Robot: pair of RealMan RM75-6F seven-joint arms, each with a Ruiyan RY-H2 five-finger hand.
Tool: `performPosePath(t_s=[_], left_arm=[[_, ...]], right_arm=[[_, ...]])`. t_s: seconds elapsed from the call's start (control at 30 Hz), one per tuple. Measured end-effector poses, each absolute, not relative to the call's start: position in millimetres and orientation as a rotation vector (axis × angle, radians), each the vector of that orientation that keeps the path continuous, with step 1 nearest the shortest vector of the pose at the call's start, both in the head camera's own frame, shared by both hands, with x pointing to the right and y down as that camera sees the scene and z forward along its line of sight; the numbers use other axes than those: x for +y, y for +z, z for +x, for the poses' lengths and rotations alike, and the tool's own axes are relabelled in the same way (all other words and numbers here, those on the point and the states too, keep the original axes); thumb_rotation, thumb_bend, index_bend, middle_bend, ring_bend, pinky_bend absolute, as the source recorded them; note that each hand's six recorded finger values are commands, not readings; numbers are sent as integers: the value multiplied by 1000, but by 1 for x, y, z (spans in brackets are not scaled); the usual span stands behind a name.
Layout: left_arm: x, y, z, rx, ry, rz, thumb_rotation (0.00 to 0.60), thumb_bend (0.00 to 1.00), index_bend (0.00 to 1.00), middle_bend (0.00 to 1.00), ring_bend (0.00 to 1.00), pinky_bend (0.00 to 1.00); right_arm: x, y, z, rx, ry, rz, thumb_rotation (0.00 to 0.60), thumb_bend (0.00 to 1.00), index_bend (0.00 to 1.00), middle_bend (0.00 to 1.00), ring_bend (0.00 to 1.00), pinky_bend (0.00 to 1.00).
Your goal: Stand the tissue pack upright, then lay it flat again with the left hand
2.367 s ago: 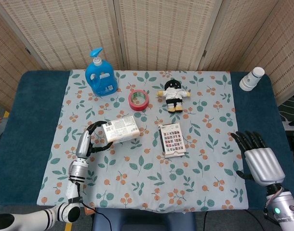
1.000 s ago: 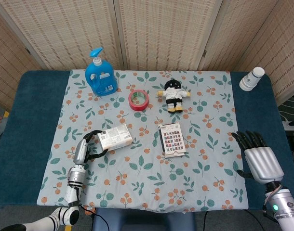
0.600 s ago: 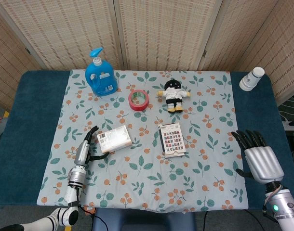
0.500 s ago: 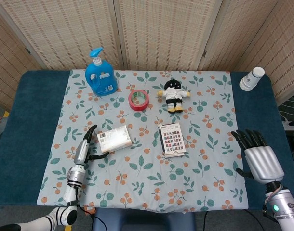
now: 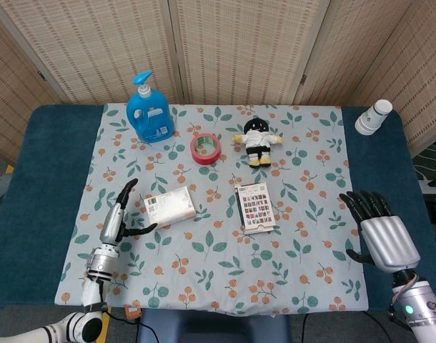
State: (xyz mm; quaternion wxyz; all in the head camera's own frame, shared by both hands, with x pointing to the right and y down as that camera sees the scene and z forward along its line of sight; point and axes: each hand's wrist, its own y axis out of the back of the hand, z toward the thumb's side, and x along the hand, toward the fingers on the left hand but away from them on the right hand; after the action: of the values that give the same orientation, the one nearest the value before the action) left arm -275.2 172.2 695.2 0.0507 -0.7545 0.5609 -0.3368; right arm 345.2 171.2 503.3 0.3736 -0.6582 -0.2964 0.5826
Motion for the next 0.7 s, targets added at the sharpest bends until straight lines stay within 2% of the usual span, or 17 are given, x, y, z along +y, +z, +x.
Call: performPosePath(t_s=[0.1, 0.17, 0.2, 0.27, 0.37, 0.5, 0.7], left_arm=[[164, 666, -277, 1704, -1017, -2277, 600, 296, 29, 44, 11, 29], [157, 647, -278, 1683, -1045, -2244, 600, 326, 120, 121, 51, 74], [155, 642, -281, 1662, -1074, -2219, 600, 334, 197, 161, 84, 108], [149, 633, -290, 1569, -1178, -2127, 600, 343, 259, 181, 94, 121], [140, 624, -309, 1341, -1350, -1950, 600, 343, 255, 191, 59, 86], [133, 613, -333, 977, -1523, -1682, 600, 339, 244, 241, 141, 74], [139, 604, -374, 556, -1659, -1346, 600, 335, 211, 200, 86, 60]], right_arm=[[172, 501, 343, -759, 1483, -1694, 600, 86, 52, 58, 0, 28], [174, 500, 342, -756, 1480, -1701, 600, 92, 55, 58, 0, 28], [174, 499, 341, -755, 1478, -1705, 600, 96, 57, 58, 0, 28], [175, 497, 338, -756, 1468, -1712, 600, 109, 62, 58, 0, 28], [176, 492, 334, -760, 1443, -1714, 600, 113, 63, 58, 0, 28], [177, 489, 331, -754, 1422, -1710, 600, 112, 63, 58, 0, 29], [178, 489, 333, -740, 1425, -1688, 600, 111, 62, 58, 0, 28]])
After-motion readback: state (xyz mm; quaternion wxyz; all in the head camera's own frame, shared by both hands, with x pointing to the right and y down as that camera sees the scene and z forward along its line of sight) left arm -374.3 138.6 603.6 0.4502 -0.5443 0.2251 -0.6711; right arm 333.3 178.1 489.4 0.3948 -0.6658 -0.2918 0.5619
